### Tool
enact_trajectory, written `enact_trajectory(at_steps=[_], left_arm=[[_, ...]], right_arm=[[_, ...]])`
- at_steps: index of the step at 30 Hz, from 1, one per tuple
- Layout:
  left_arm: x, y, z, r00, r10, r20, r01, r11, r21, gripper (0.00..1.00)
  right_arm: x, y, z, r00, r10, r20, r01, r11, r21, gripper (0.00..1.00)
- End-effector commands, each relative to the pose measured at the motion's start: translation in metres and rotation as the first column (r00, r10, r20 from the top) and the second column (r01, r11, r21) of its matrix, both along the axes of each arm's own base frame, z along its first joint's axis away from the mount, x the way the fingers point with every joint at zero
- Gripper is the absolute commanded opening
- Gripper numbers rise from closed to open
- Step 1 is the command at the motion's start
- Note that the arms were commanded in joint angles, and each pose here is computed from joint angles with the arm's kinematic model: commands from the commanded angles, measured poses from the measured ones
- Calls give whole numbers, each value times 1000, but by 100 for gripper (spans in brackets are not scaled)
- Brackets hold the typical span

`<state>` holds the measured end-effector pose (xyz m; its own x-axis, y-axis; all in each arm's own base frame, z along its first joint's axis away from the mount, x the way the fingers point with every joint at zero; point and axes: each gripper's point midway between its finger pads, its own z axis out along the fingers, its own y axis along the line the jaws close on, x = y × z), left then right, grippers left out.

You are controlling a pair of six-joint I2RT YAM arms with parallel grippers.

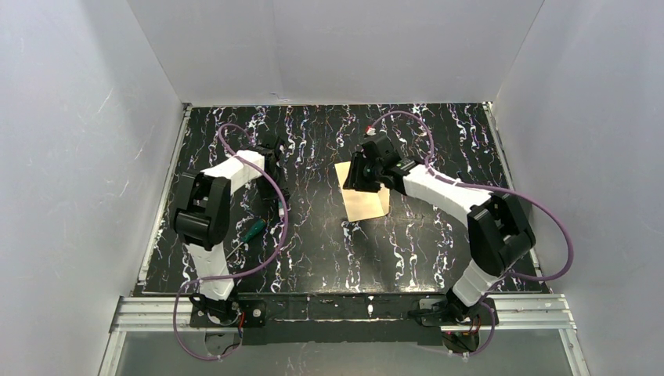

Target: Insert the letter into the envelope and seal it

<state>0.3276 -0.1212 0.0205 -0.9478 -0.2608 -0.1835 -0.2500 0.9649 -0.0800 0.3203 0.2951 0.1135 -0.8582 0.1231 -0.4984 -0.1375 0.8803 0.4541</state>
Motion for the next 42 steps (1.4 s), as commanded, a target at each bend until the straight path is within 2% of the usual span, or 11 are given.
enact_trajectory(at_steps=[1,4,7,9,13,19,24,29,33,38,42], left_arm=[[3,8,-10,999,23,28,-26,992,125,35],[0,4,-19,1000,11,22,-14,988,156,28],[2,0,-23,1000,10,21,-13,990,143,11],[4,-7,-8,999,9,34,-13,994,105,0],[9,-33,54,993,59,105,-53,996,-67,0],[15,-67,141,956,213,201,-134,928,-347,0],[11,-86,179,943,278,185,-155,855,-496,0],[2,-97,198,937,307,164,-155,789,-594,0],[0,-105,215,945,270,186,-95,769,-632,0],[-1,-100,226,939,252,235,-56,786,-616,0],[-6,-105,234,944,231,236,-27,768,-640,0]], right_arm=[[-1,7,29,994,47,97,-54,995,78,49],[-8,17,35,982,111,154,-129,986,110,52],[-16,23,37,970,146,195,-169,980,107,56],[-23,28,37,962,172,213,-198,974,107,59],[-36,56,61,930,220,293,-279,944,177,62],[-36,98,117,924,97,370,-267,855,444,72],[-22,104,128,945,-9,327,-149,877,457,76],[-25,113,152,939,-9,344,-181,838,515,76],[-28,113,152,952,-21,304,-155,826,542,72],[-36,116,163,954,3,300,-183,800,572,52],[-36,108,176,945,-31,326,-176,792,585,20]])
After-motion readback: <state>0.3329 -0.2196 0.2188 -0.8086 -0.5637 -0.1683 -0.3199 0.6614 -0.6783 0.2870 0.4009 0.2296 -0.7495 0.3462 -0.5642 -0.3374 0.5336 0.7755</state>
